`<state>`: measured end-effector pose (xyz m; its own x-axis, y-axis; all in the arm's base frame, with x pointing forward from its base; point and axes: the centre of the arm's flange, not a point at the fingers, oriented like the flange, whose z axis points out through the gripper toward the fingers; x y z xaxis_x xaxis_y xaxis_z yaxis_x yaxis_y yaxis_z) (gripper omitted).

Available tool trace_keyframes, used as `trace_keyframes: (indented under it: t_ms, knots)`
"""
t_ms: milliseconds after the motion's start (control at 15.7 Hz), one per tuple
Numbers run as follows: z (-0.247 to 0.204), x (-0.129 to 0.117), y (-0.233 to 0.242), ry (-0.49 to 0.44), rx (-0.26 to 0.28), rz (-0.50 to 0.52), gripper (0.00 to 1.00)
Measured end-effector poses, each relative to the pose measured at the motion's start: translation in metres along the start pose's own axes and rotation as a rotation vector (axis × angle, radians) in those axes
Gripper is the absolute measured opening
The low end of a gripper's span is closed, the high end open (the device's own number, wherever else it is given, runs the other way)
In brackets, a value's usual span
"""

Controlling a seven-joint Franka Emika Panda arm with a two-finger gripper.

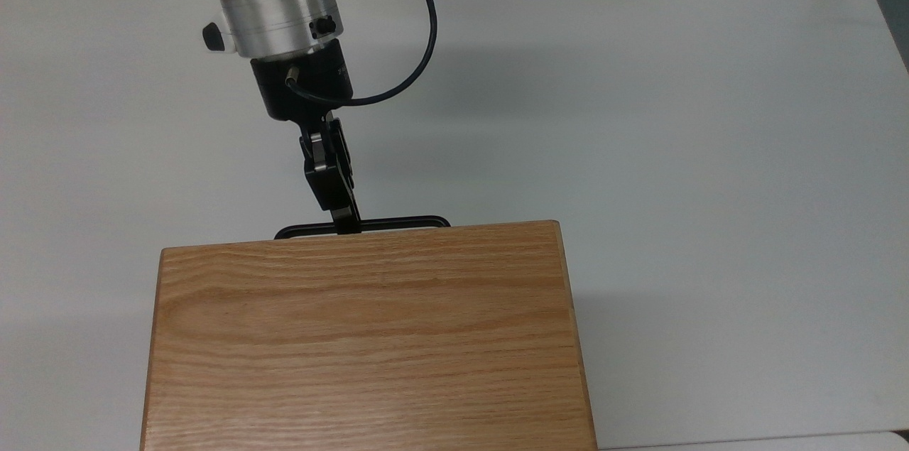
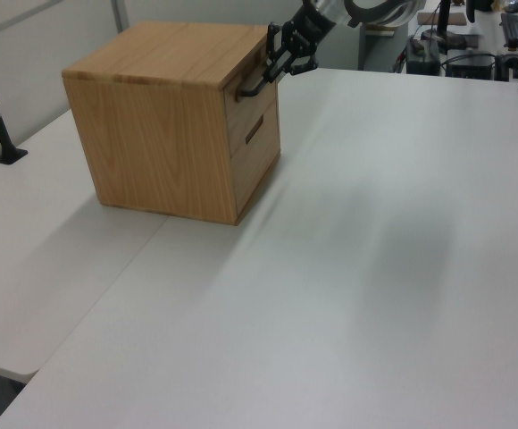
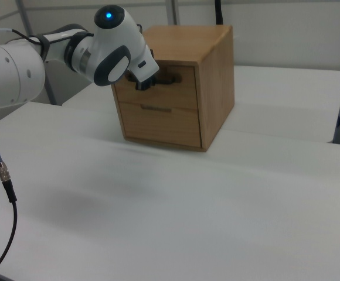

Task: Open the drawer by sliding it
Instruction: 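Close the gripper on the black drawer handle, then pull the handle outward, sliding the upper drawer out of the cabinet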

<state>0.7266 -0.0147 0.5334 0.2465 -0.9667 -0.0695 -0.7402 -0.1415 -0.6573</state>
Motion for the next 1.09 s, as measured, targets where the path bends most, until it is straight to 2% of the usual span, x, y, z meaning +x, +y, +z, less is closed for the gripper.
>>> trace_keyframes:
  t_ms: [574, 702, 894, 1085]
  knots:
    - [-0.001, -0.002, -0.001, 0.011, -0.012, -0.016, 0.15]
    - [-0.007, -0.005, 0.000, 0.007, -0.061, -0.043, 0.15]
    - [-0.027, -0.007, 0.005, -0.010, -0.178, -0.077, 0.15]
    - [-0.039, -0.010, 0.010, -0.017, -0.254, -0.098, 0.15]
